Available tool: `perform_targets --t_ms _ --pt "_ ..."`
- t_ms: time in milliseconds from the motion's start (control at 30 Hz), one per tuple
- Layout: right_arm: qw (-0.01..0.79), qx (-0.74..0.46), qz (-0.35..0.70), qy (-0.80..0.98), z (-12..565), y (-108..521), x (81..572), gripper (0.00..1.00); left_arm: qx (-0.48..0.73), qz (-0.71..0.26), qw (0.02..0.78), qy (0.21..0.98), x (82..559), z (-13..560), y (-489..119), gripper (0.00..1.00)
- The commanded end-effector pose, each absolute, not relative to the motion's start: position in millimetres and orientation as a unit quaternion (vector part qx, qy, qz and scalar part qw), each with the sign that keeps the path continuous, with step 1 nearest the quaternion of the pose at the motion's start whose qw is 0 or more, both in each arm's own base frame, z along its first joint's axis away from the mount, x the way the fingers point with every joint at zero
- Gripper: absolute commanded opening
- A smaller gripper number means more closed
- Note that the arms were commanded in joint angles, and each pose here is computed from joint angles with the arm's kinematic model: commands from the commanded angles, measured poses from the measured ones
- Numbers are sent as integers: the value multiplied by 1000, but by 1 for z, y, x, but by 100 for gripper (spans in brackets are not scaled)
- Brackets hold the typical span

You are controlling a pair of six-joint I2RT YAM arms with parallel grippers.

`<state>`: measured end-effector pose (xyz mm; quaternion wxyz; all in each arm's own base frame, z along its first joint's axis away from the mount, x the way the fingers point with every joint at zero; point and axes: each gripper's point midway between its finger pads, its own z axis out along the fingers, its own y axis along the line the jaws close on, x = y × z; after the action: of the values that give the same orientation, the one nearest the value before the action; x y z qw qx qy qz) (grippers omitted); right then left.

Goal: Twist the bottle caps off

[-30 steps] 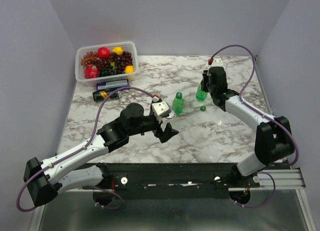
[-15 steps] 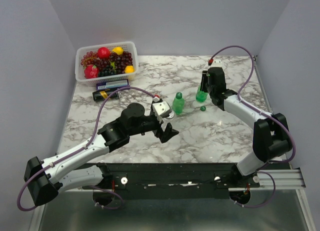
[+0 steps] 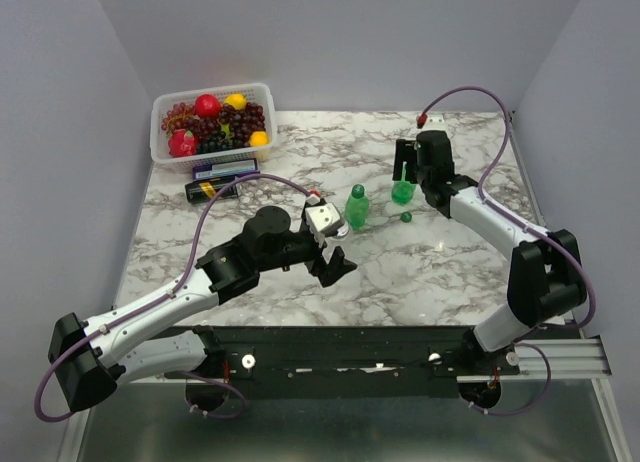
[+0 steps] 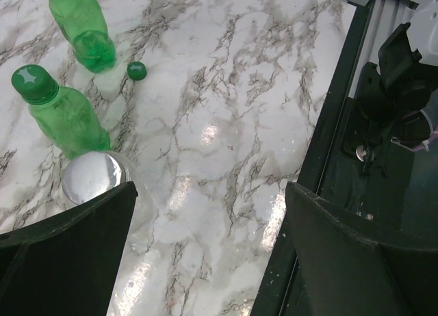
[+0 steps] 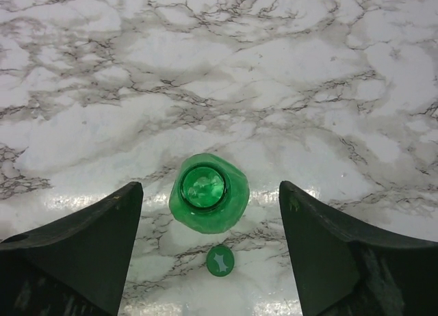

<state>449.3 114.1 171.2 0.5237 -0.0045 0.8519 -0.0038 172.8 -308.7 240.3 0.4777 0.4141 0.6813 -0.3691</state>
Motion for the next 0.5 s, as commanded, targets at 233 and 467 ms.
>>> perform_targets --t_ms 233,467 --pt "579 -56 71 810 252 143 399 85 357 -326 508 713 200 249 -297 99" --pt "523 -174 189 813 251 230 341 81 255 -251 553 753 243 257 -252 99"
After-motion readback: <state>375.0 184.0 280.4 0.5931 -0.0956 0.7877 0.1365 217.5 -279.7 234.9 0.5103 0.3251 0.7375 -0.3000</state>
